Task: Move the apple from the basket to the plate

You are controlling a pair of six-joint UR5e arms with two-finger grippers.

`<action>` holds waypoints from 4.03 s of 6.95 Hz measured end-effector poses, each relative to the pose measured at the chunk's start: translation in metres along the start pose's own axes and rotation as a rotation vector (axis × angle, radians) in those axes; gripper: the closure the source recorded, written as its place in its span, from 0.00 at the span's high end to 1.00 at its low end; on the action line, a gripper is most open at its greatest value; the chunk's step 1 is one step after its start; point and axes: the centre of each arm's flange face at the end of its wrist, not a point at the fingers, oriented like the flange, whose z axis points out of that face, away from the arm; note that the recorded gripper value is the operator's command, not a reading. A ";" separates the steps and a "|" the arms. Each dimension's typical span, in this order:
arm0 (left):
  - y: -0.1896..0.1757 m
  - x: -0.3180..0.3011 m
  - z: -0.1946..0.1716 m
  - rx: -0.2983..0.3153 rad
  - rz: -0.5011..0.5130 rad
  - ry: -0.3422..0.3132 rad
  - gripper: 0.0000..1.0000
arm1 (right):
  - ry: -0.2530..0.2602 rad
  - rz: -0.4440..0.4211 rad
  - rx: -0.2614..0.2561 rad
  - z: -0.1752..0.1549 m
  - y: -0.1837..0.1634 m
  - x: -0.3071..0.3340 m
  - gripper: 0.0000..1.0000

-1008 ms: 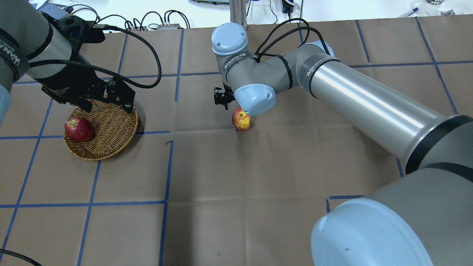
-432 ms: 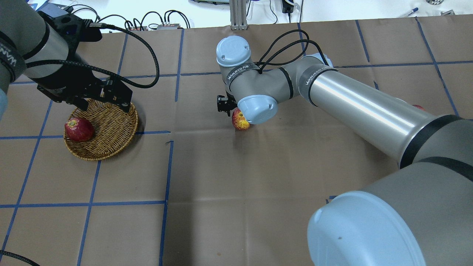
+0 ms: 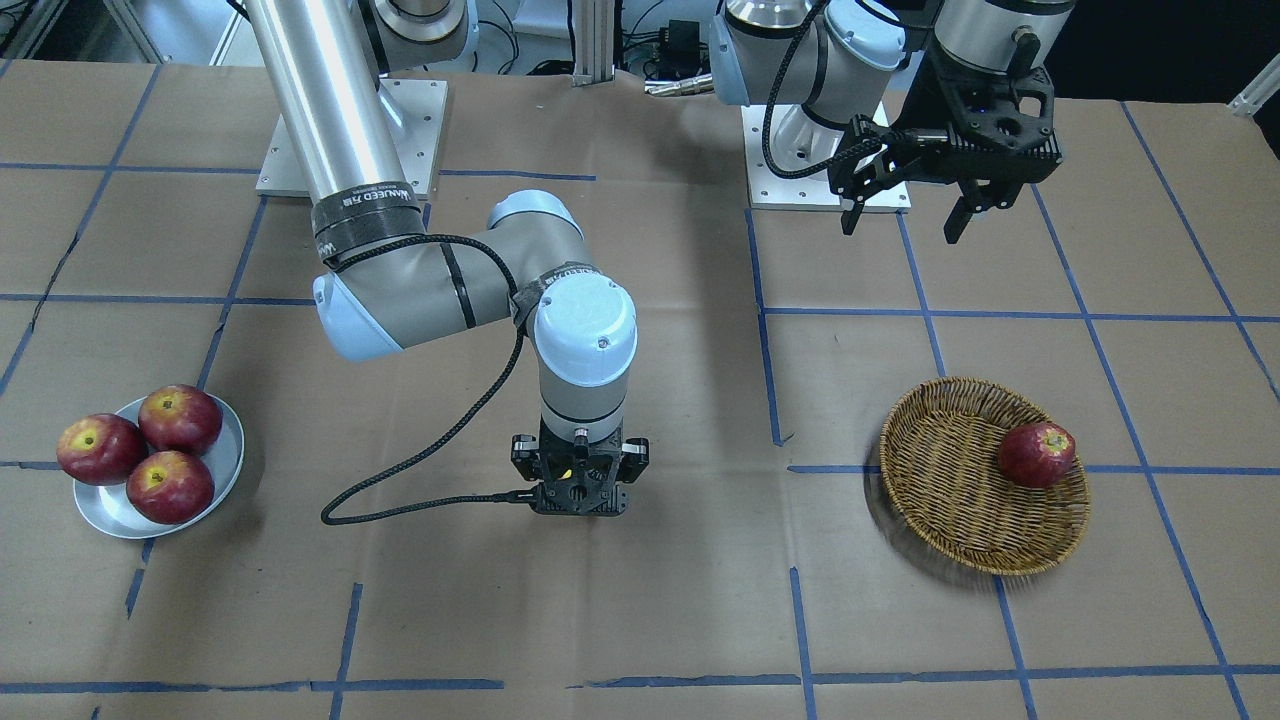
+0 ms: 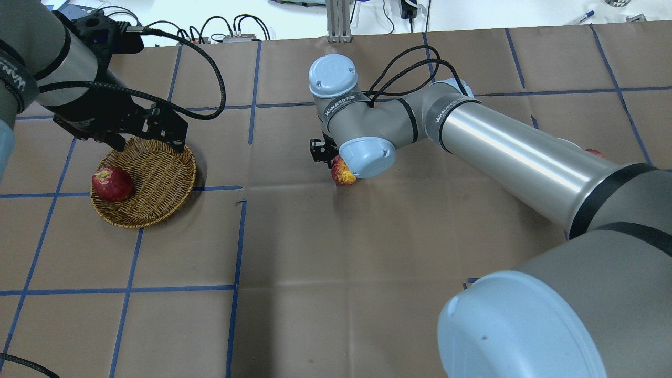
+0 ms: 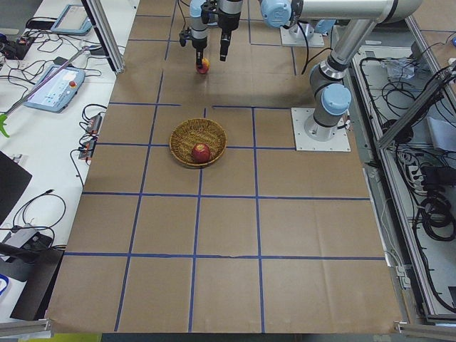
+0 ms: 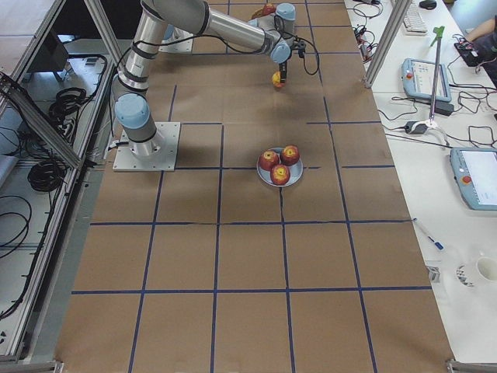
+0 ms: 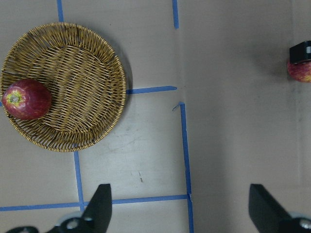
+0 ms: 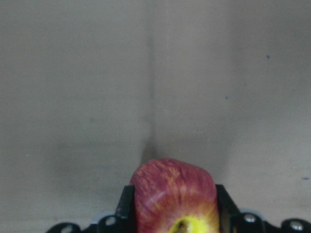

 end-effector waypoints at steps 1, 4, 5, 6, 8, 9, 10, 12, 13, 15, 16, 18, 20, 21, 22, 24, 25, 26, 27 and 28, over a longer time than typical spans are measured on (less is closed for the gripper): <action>-0.001 0.004 0.002 -0.005 0.012 0.002 0.99 | -0.008 0.005 0.017 -0.017 -0.007 0.001 0.38; 0.001 0.021 0.005 -0.016 0.058 0.002 0.99 | -0.001 0.010 0.004 -0.097 -0.027 0.037 0.35; 0.003 0.029 0.005 -0.019 0.075 0.002 0.99 | 0.009 -0.012 -0.015 -0.133 -0.034 0.081 0.35; 0.004 0.034 0.005 -0.020 0.086 0.002 0.99 | 0.017 -0.064 -0.038 -0.158 -0.040 0.144 0.35; 0.005 0.036 0.008 -0.028 0.092 0.002 0.99 | 0.017 -0.208 -0.072 -0.172 -0.037 0.285 0.35; 0.005 0.036 0.010 -0.030 0.092 0.003 0.99 | 0.013 -0.264 -0.082 -0.167 -0.029 0.348 0.35; 0.006 0.037 0.012 -0.033 0.092 0.004 0.99 | 0.011 -0.316 -0.082 -0.159 -0.024 0.403 0.35; 0.007 0.037 0.017 -0.039 0.092 0.005 0.99 | 0.014 -0.374 -0.073 -0.130 -0.016 0.464 0.35; 0.007 0.037 0.018 -0.040 0.092 0.006 0.99 | 0.012 -0.378 -0.067 -0.109 -0.010 0.471 0.35; 0.007 0.037 0.018 -0.041 0.091 0.007 0.99 | 0.013 -0.386 -0.041 -0.075 0.004 0.469 0.35; 0.007 0.037 0.019 -0.042 0.091 0.008 0.99 | 0.016 -0.387 -0.034 -0.066 0.007 0.468 0.35; 0.007 0.037 0.020 -0.044 0.092 0.011 0.99 | 0.015 -0.384 -0.035 -0.051 0.005 0.470 0.36; 0.006 0.037 0.020 -0.044 0.092 0.013 0.99 | 0.016 -0.384 -0.043 -0.043 0.004 0.471 1.00; 0.006 0.037 0.020 -0.043 0.092 0.013 0.99 | 0.021 -0.385 -0.047 -0.042 0.004 0.472 1.00; 0.006 0.038 0.020 -0.043 0.092 0.014 0.99 | 0.025 -0.385 -0.050 -0.043 0.004 0.472 1.00; 0.007 0.038 0.020 -0.045 0.091 0.015 0.99 | 0.034 -0.385 -0.046 -0.048 0.003 0.473 1.00; 0.007 0.038 0.020 -0.046 0.091 0.015 0.99 | 0.040 -0.384 -0.037 -0.056 0.001 0.474 1.00; 0.007 0.038 0.021 -0.047 0.091 0.015 0.99 | 0.042 -0.378 -0.028 -0.075 -0.002 0.474 1.00; 0.007 0.038 0.021 -0.048 0.091 0.015 0.99 | 0.035 -0.356 -0.028 -0.106 -0.005 0.469 1.00; 0.007 0.038 0.021 -0.050 0.091 0.016 0.99 | 0.017 -0.319 -0.049 -0.138 -0.008 0.459 1.00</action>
